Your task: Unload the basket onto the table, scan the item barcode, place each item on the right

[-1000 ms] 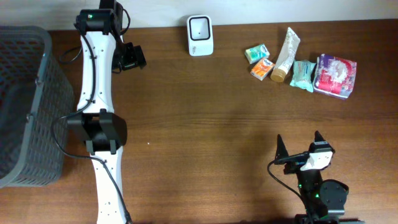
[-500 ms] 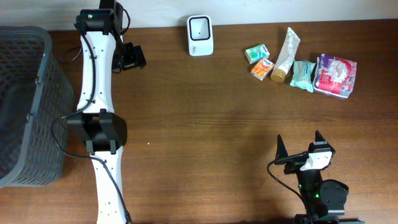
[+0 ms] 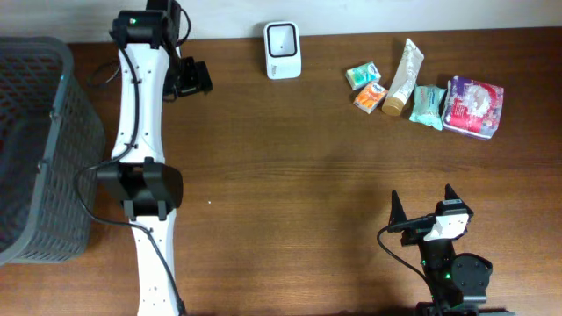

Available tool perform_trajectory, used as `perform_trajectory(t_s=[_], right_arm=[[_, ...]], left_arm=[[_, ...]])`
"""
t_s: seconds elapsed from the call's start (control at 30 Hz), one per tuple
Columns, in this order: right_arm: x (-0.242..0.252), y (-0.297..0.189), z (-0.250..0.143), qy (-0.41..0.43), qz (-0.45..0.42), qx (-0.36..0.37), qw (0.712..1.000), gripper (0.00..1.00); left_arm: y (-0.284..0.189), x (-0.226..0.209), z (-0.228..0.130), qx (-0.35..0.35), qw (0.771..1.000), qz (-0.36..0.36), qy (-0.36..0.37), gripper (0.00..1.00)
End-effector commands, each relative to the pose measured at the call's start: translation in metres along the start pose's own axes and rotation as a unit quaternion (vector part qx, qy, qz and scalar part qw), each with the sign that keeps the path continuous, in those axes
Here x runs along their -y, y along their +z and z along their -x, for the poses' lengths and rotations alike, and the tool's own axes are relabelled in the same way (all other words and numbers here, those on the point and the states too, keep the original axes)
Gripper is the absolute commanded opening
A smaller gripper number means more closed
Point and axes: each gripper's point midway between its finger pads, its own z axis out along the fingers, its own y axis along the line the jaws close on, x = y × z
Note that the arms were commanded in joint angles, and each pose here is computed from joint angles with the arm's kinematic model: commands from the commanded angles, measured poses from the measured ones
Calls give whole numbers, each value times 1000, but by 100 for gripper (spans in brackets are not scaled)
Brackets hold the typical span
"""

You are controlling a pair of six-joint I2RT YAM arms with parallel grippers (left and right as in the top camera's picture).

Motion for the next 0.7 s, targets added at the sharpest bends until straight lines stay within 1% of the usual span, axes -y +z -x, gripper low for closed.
perform_trajectory(t_s=[0.0,0.03,0.1,0.13,0.23,0.3,0.33,0.4,0.47,0.5,0.57,0.67], right_arm=[[0,0,-3,-3,-2,-1,1000,99],[0,0,-3,-3,-2,-1,1000,99],[0,0,-3,-3,-2,-1,1000,99],[0,0,-3,-3,-2,-1,1000,99],[0,0,-3,-3,-2,-1,1000,99],[0,0,-3,-3,-2,-1,1000,99],[0,0,-3,-3,-2,-1,1000,99],[0,0,-3,-3,-2,-1,1000,99],[0,0,-3,-3,-2,-1,1000,98],[0,0,-3,-3,-2,-1,1000,99],[0,0,-3,-3,-2,-1,1000,99],[0,0,-3,-3,-2,-1,1000,99]], left_arm=[[-97,-1,0,100,995,-31,0,99],[-125,-4,-4,126,991,-40,-1,99],[-153,-11,-18,143,989,-45,-2,99],[-174,-18,-36,149,988,-47,-2,99],[-192,-28,-69,145,988,-49,-2,99],[-190,-19,-77,174,983,-53,37,99],[-181,-2,-79,215,972,-74,58,99],[-164,5,-90,245,963,-91,69,99],[-134,-13,-133,234,966,-88,70,99],[-125,-27,-162,225,968,-85,71,99],[-126,-41,-190,236,965,-89,70,99],[-133,-66,-236,292,949,-105,64,99]])
